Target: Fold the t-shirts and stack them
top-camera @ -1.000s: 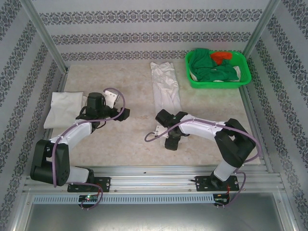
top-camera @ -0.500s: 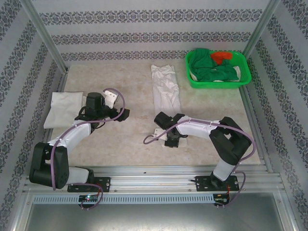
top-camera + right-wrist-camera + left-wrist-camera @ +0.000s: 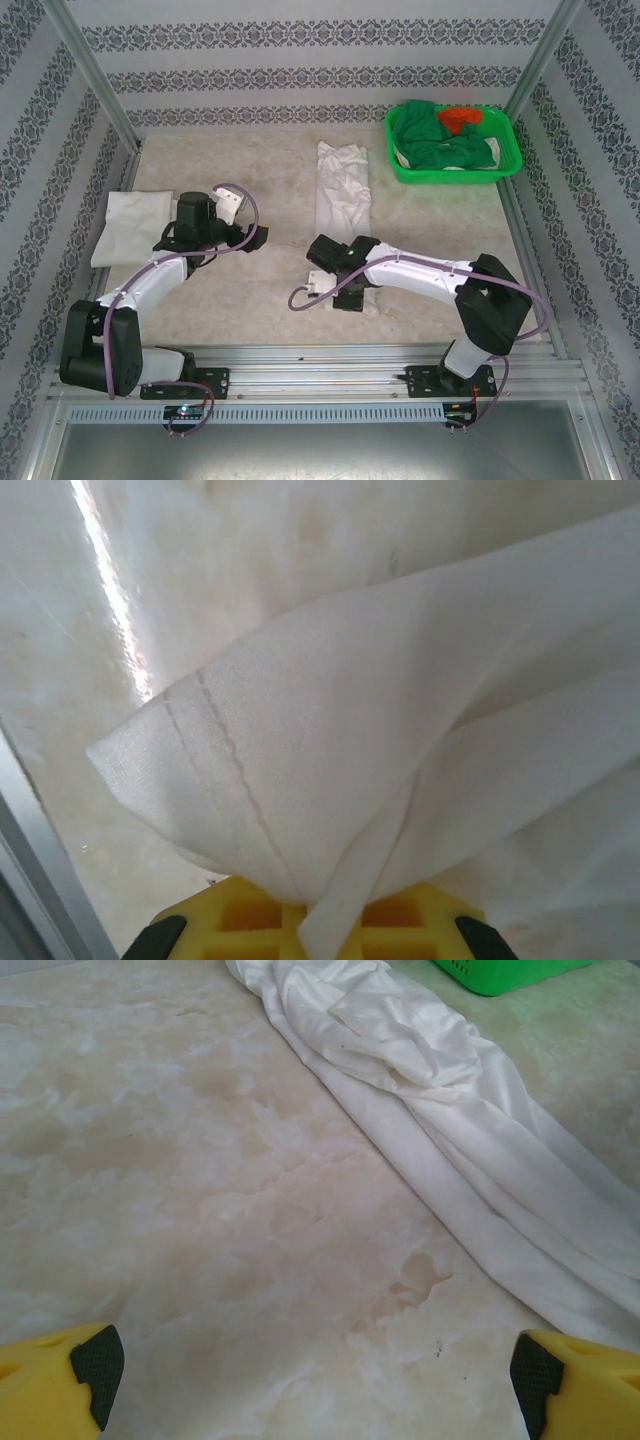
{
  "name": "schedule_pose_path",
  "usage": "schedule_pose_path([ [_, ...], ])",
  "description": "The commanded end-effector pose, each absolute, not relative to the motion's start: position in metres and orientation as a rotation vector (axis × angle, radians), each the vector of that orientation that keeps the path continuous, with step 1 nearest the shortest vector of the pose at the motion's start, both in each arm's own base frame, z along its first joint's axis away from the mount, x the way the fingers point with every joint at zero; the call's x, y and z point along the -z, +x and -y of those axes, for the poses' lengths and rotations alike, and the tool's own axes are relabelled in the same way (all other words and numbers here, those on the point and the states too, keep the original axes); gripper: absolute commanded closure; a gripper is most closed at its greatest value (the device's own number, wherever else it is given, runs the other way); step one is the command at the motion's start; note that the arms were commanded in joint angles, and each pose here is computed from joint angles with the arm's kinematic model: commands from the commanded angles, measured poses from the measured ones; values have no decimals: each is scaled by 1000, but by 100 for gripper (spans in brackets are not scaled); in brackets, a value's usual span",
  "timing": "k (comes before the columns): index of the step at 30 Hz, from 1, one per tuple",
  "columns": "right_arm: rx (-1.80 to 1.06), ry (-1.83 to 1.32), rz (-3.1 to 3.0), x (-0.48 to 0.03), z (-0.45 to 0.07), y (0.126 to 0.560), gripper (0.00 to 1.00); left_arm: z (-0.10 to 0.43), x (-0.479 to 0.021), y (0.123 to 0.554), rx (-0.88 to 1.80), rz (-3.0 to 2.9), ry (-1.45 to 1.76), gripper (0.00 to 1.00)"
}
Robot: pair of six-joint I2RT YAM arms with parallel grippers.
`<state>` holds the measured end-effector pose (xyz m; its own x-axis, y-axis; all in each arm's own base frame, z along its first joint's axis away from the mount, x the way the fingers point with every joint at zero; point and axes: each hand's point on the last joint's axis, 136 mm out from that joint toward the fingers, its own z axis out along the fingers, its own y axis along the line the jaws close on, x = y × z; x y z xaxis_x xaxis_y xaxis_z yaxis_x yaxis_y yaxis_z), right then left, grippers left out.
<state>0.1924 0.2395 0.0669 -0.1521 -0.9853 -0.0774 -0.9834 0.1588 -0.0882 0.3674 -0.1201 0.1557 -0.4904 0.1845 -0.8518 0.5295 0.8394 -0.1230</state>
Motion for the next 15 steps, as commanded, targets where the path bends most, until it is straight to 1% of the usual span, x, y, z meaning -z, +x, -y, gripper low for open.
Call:
schedule_pose_path([
  [1,127,-1939,-2289,-88,-235,206,100,119,-154,360,466,-2064,552,0],
  [8,217,-1913,-2252,-94,-247,244,100,116,-153,357,451,-2066,541,0],
  [15,250,-1891,-2219,-99,-254,283,100,115,-151,356,448,-2064,529,0],
])
